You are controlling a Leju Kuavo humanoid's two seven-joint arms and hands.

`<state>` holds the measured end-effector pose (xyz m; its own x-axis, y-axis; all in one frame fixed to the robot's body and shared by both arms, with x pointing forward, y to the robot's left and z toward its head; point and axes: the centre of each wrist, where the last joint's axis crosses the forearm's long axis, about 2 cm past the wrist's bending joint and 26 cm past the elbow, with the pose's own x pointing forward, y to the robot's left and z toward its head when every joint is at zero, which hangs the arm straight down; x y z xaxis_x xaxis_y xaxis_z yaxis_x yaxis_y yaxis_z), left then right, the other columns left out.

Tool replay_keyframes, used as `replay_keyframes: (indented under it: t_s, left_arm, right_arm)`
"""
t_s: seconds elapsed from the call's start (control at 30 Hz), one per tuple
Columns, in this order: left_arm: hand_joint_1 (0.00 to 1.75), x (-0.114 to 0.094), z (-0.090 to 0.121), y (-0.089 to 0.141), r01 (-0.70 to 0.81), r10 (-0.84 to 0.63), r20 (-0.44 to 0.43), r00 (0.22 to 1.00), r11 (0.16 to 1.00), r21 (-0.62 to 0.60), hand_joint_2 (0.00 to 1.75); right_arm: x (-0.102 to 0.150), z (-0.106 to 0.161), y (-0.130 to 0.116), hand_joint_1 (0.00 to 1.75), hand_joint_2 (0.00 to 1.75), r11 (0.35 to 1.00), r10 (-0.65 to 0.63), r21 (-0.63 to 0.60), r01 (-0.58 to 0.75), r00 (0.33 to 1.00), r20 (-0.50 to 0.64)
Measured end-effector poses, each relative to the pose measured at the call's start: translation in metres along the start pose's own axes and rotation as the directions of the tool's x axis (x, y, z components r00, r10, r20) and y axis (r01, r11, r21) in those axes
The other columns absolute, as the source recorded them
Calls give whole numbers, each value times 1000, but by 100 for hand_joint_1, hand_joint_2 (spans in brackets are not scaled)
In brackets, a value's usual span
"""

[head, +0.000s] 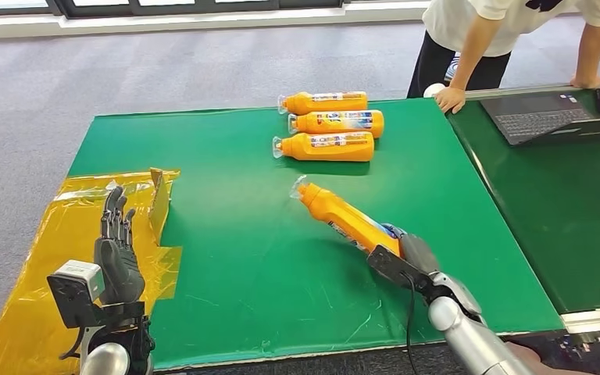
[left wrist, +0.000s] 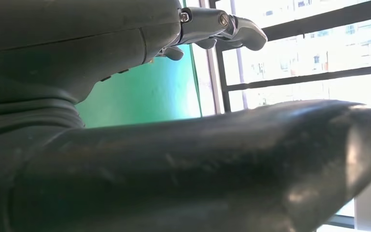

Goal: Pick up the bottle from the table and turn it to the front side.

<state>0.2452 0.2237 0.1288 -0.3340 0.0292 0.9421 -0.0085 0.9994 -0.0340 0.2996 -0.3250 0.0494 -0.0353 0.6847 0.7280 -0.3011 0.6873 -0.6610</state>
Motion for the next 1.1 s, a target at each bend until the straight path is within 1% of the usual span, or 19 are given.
replay_keyframes:
  t_s: [0.13, 0.37, 0.5, 0.7, 0.8, 0.97, 1.1]
  left_arm:
    - [0, 0, 0, 0, -1, 1, 5, 1000, 1000, 2, 0]
    - [0, 2, -1, -3, -9, 9, 12, 1000, 1000, -6, 0]
    - [0, 3, -1, -5, -15, 15, 18, 1000, 1000, -10, 0]
    - [0, 4, -2, -5, -17, 17, 21, 1000, 1000, -9, 0]
    - [0, 4, -2, -6, -16, 16, 21, 1000, 1000, -9, 0]
    - [0, 6, -4, -8, 10, -10, 23, 1000, 1000, 5, 0]
    - [0, 6, -5, -10, 36, -37, 26, 999, 999, 25, 0]
  right_arm:
    - [7, 21, 18, 175, 175, 997, -23, -68, 27, 998, 55]
    - [36, 46, 37, 175, 175, 985, 12, -171, 13, 989, 145]
    - [52, 54, 41, 175, 175, 977, 8, -209, 31, 983, 185]
    - [60, 58, 39, 175, 175, 970, 3, -240, 48, 978, 207]
    - [64, 61, 39, 175, 175, 960, 51, -280, 15, 973, 227]
    - [83, 68, 38, 175, 175, 919, 195, -386, -83, 946, 260]
    - [93, 72, 37, 175, 175, 897, 242, -428, -107, 930, 276]
